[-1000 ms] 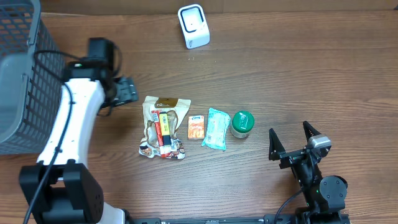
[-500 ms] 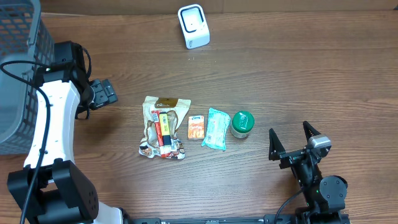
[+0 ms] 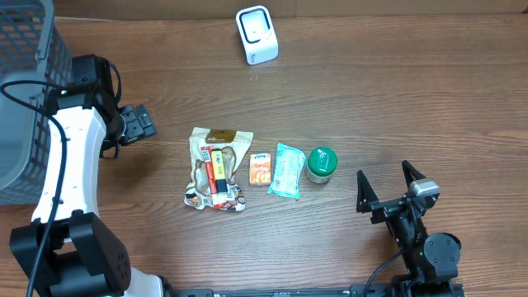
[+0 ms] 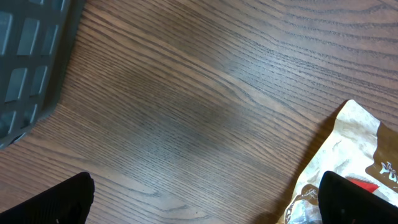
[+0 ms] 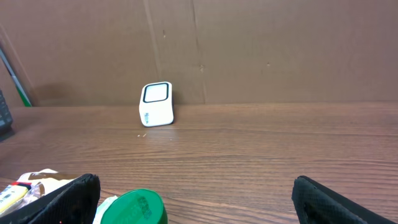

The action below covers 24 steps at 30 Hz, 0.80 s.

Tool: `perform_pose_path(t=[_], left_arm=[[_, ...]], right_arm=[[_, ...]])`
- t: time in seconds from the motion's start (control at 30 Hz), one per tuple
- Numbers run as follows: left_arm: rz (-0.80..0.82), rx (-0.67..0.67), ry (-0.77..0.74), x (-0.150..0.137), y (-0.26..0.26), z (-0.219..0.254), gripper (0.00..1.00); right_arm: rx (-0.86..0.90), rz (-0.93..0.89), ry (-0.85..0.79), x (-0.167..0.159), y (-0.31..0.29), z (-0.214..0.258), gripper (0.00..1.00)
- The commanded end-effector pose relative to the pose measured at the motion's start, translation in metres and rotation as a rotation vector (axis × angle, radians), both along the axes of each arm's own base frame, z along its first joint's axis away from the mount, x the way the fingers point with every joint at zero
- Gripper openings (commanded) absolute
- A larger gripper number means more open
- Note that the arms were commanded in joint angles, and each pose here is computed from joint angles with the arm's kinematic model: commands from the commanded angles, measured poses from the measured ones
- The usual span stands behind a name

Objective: Scan the item barcode
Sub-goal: 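Open the left gripper and retract it toward the basket, then move the right gripper over the green-lidded jar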

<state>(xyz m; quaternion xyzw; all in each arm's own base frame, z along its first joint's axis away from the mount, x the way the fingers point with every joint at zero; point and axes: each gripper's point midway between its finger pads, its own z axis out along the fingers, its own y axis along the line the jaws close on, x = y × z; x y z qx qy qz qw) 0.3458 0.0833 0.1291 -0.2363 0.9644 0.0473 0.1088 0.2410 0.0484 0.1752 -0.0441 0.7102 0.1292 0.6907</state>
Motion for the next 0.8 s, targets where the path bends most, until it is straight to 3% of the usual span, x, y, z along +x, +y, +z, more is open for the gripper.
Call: perform_pose_path(t=[0.0, 0.43, 0.77], left_arm=[[-0.013, 0.005, -0.001, 0.003, 0.001, 0.001, 1.0], [-0.013, 0.005, -0.001, 0.003, 0.001, 0.001, 1.0], [-0.013, 0.005, -0.001, 0.003, 0.001, 0.001, 1.0]], right_arm=[[-0.006, -0.013, -0.007, 0.001, -0.002, -0.001, 1.0], [0.012, 0.013, -0.073, -0.002, 0.002, 0.021, 1.0], [0.008, -0.115, -0.038, -0.027, -0.022, 0.114, 1.0]])
